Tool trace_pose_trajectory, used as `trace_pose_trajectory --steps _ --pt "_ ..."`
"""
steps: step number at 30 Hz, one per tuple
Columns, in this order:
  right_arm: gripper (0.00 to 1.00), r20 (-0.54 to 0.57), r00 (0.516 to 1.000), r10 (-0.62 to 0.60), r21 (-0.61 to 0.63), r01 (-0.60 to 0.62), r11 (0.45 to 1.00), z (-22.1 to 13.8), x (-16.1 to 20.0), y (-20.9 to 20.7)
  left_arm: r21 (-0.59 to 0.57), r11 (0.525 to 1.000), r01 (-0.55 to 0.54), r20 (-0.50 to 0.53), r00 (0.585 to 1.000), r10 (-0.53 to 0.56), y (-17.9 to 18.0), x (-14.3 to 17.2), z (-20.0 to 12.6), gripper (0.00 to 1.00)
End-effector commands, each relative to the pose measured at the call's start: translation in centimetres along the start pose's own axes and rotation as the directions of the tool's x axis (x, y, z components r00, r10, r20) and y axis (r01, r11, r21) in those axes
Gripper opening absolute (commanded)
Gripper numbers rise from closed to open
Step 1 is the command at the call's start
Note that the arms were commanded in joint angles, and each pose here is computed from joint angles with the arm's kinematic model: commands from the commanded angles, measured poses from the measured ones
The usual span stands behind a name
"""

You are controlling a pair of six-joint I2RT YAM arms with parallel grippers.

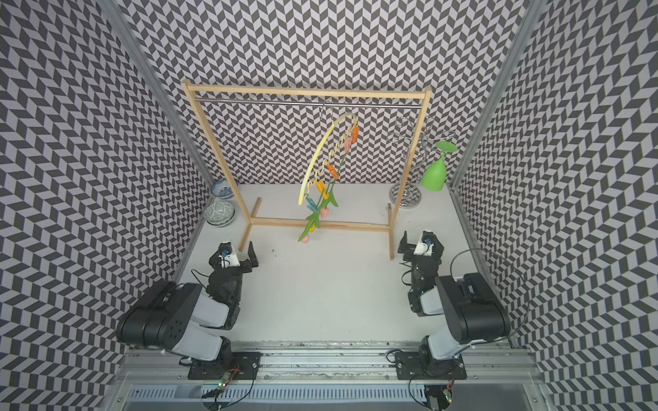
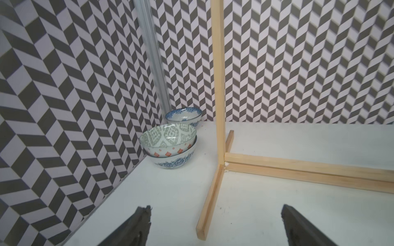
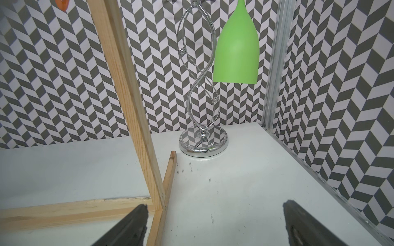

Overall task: Dry the flowers on a clothes hanger
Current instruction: Reset both arms

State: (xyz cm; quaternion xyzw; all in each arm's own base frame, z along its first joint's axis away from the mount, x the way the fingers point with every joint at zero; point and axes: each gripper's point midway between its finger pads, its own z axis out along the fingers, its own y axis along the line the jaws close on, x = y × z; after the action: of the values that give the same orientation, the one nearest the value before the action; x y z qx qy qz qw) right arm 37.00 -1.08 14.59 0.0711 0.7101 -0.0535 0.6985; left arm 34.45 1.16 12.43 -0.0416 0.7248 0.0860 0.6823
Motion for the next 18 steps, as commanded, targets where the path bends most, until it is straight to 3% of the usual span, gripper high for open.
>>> trace_pose_trajectory --steps 1,3,5,7,18 --pt "0.99 0.042 0.999 0.021 -0.009 -0.020 1.000 0.0 -0.9 0.2 -0.028 0.994 0.104 0.024 0.994 -0.104 0.5 -2.5 2.2 1.00" --pt "0.99 0.041 0.999 0.022 -0.009 -0.022 1.000 0.0 -0.9 0.2 -0.027 0.995 0.097 0.036 0.995 -0.096 1.0 -2.4 3.4 1.00" --pt "0.99 0.040 0.999 0.022 -0.009 -0.022 1.000 0.0 -0.9 0.2 -0.001 0.996 0.095 -0.018 0.995 -0.095 0.4 -2.0 3.8 1.00" --pt "0.99 0.042 0.999 0.023 -0.009 -0.023 1.000 0.0 -0.9 0.2 0.001 0.996 0.089 0.023 0.996 -0.089 0.4 -2.5 3.5 1.00" --pt "0.99 0.039 0.999 0.021 -0.008 -0.021 1.000 0.0 -0.8 0.2 -0.008 0.997 0.077 0.021 0.997 -0.077 0.2 -2.5 3.2 1.00"
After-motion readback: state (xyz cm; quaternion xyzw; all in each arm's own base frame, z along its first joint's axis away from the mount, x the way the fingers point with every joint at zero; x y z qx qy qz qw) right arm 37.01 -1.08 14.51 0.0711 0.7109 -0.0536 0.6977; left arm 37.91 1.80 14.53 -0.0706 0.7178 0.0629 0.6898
